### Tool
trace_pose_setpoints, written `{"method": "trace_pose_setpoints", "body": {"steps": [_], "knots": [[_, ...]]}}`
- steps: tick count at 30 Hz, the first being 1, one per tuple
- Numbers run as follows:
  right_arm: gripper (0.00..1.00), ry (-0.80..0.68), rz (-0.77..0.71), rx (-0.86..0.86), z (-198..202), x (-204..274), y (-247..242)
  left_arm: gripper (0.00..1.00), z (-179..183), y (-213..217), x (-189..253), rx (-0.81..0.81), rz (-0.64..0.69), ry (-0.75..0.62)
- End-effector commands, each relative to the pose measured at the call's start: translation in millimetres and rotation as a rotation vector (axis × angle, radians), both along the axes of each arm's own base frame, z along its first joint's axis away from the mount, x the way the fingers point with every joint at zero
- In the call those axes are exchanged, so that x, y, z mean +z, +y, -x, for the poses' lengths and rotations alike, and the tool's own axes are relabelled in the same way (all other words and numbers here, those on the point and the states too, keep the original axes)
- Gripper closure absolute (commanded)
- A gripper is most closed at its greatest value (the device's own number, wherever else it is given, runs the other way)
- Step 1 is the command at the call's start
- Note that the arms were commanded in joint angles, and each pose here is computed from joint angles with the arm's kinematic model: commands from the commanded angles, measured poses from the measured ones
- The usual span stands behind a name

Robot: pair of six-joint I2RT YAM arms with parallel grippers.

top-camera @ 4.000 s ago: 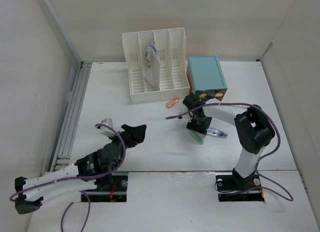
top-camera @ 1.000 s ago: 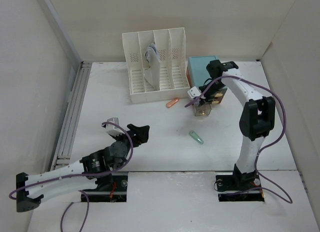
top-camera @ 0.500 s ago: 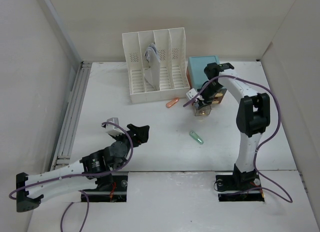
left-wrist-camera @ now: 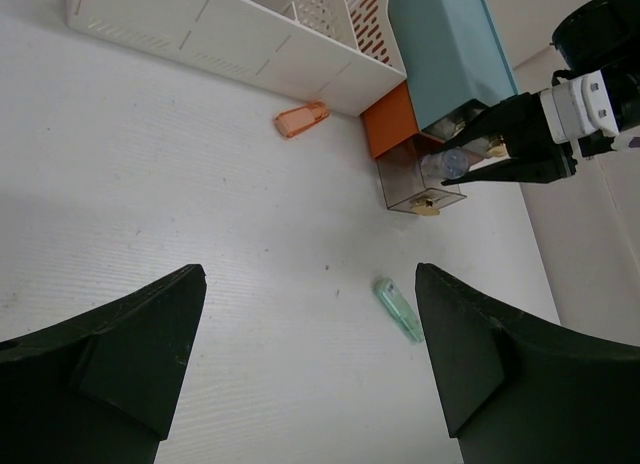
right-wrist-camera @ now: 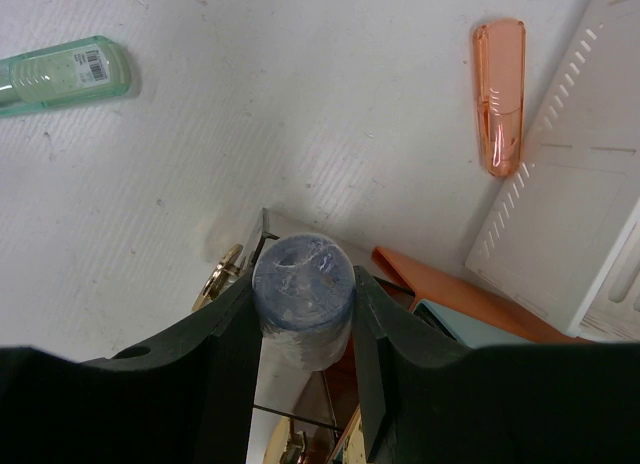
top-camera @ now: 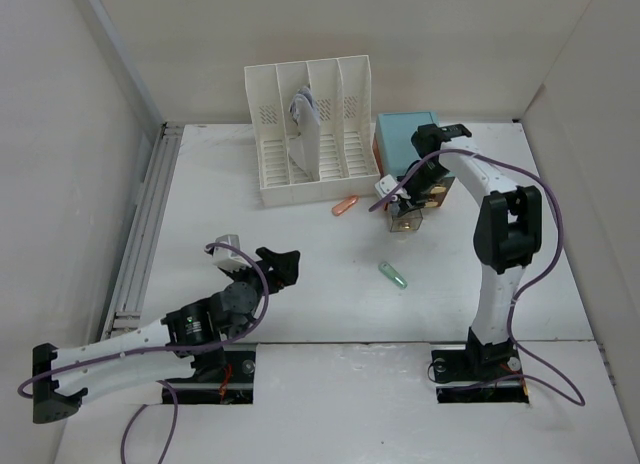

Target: Organize the desk

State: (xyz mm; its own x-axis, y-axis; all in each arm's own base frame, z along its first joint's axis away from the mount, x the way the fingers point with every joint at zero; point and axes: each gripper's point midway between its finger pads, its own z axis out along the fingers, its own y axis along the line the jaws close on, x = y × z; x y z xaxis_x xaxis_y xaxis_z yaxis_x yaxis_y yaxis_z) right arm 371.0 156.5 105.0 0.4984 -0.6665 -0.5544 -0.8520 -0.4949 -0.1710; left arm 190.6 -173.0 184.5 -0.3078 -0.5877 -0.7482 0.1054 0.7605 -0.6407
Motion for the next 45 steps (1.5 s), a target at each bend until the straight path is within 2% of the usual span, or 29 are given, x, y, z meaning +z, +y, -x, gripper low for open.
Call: {"method": "trace_pose_setpoints", "body": {"steps": [1,12,39,45], "knots": [[1.0,0.007,0.106,-0.039,-5.6,-8.5,-35.2,0.17,-1.8,-2.9,24.6,0.01,0.062,-0.027],[1.0,0.086,0.143,-0.032,27.2,-22.9,-41.4,0.17,-1.6,-5.9,23.9,0.001,0.061,-0.025],[1.0,0.119,0.158,0.014,85.5,-13.0,-31.3,0.17,0.7,-2.2,33.6,-0.01,0.091,-0.045],[1.0,0.093,0.172,0.006,72.2,-9.7,-31.5,0.17,1.1,-1.2,31.4,-0.01,0.091,-0.045]]}}
